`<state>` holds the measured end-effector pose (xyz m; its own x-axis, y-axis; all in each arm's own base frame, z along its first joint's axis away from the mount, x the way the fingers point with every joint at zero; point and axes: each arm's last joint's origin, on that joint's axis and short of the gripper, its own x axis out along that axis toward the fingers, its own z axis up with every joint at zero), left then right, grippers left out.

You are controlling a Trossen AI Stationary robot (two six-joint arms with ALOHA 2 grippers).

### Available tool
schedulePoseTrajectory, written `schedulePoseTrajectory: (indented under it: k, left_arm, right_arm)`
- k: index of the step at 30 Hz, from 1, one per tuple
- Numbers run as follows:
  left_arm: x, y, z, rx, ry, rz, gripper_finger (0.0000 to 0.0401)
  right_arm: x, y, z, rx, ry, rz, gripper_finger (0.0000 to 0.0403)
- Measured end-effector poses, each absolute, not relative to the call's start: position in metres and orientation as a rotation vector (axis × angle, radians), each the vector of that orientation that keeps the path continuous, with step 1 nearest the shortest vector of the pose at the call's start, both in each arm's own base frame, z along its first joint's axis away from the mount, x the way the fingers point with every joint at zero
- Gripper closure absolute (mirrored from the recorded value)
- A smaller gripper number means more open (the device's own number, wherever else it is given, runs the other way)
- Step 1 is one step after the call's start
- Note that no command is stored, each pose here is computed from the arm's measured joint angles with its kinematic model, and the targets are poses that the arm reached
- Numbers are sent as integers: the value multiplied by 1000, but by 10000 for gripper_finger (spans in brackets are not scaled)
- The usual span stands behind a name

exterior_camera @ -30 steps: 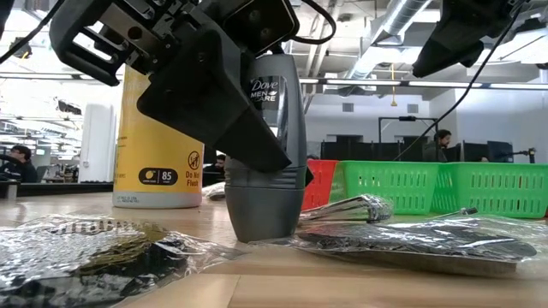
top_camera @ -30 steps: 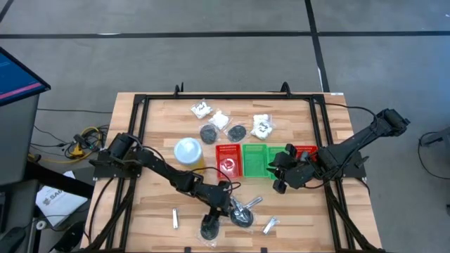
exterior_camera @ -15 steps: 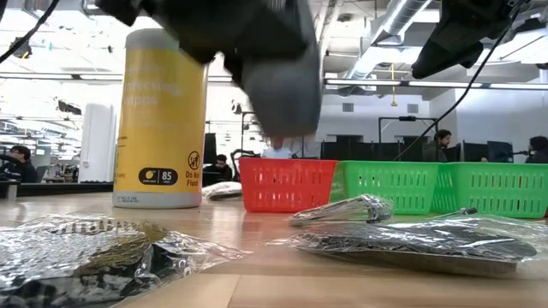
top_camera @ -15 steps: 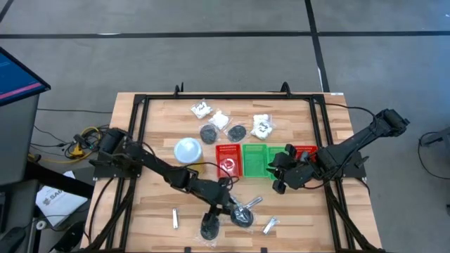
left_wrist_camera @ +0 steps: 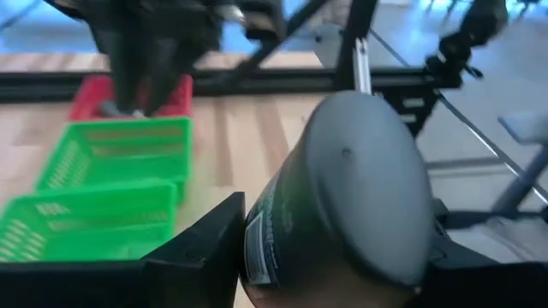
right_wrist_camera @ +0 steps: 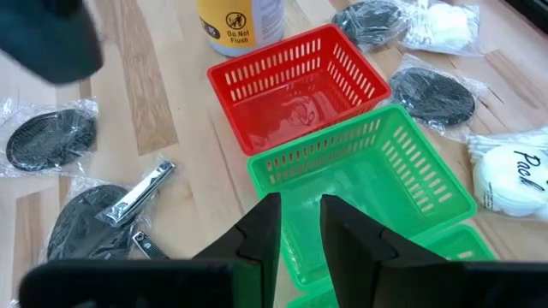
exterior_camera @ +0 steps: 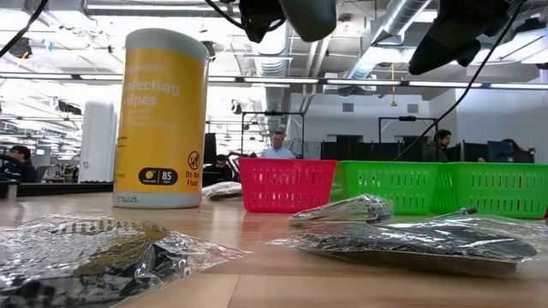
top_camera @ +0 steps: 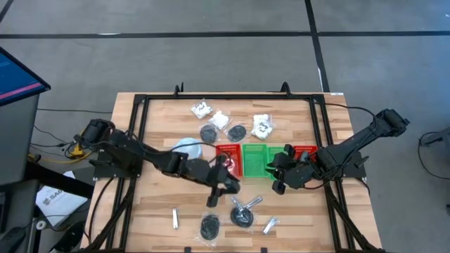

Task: Pick & Place Travel size toiletries
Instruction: Put the black deodorant into the right red bin

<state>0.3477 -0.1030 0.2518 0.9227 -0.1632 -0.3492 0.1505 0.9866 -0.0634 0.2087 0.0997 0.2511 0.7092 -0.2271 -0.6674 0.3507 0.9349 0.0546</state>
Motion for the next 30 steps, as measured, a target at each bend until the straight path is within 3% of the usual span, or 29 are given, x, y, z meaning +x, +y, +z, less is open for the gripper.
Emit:
schedulePoseTrajectory:
  k: [13,23,30]
  left_arm:
    - [356,-55,265,-71,281,-33,227]
    - [358,-46,268,-78,259,-14,227]
    - [358,-46,268,-79,249,-14,227]
  right_arm:
    - [217,94,256,162,646,-340,326]
    - [232,87,268,94,529,-289,326]
    - [244,93,267,37,495,-212,294]
